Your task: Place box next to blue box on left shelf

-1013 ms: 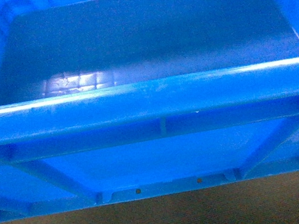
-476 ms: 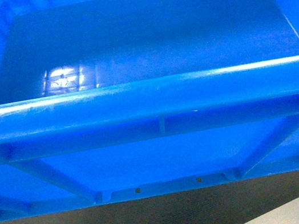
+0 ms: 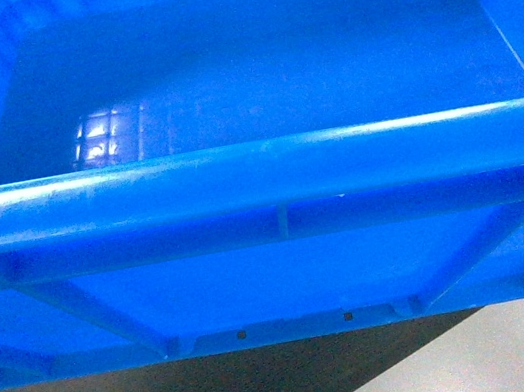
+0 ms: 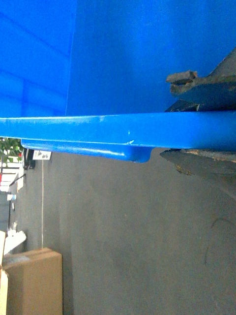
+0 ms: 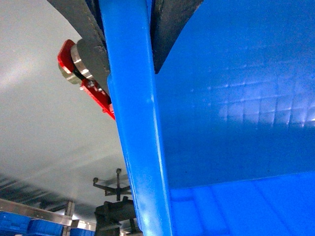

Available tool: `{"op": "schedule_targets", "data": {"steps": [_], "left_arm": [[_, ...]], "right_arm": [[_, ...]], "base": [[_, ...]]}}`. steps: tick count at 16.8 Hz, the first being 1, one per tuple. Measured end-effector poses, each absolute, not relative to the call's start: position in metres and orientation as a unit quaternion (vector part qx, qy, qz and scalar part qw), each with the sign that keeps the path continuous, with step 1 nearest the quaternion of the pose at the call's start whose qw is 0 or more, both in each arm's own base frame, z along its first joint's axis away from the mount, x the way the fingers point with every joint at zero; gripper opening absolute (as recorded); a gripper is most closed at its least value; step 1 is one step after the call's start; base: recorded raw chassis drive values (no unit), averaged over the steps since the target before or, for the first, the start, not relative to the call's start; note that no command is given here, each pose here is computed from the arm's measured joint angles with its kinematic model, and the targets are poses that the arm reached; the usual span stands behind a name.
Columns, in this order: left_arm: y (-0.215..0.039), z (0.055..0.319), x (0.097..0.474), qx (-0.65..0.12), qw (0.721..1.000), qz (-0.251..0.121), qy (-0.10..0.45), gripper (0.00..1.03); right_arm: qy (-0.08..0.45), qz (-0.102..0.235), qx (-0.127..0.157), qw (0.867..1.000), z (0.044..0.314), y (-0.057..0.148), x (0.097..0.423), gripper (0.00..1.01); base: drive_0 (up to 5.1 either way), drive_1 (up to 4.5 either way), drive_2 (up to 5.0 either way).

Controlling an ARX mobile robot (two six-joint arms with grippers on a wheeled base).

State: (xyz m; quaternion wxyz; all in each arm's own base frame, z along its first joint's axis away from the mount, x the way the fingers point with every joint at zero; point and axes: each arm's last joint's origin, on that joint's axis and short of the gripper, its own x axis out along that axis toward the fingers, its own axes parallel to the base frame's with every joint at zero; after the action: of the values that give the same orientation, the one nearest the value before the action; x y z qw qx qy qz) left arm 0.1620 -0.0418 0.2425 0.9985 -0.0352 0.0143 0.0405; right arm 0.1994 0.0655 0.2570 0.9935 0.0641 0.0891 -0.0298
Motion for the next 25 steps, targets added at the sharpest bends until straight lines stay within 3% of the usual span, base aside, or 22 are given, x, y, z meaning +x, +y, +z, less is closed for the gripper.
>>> {"op": "schedule_targets", "data": {"steps": [25], "left_arm": [[-0.0418,0.2425,0.162,-0.035,0.998,0.04,0.014,0.11]], "right_arm": [[0.089,-0.03,0.063,0.994,0.2569,0.0655,0.1993,0.13]], "base": [[-1.6,-1.6,-1.6]]}}
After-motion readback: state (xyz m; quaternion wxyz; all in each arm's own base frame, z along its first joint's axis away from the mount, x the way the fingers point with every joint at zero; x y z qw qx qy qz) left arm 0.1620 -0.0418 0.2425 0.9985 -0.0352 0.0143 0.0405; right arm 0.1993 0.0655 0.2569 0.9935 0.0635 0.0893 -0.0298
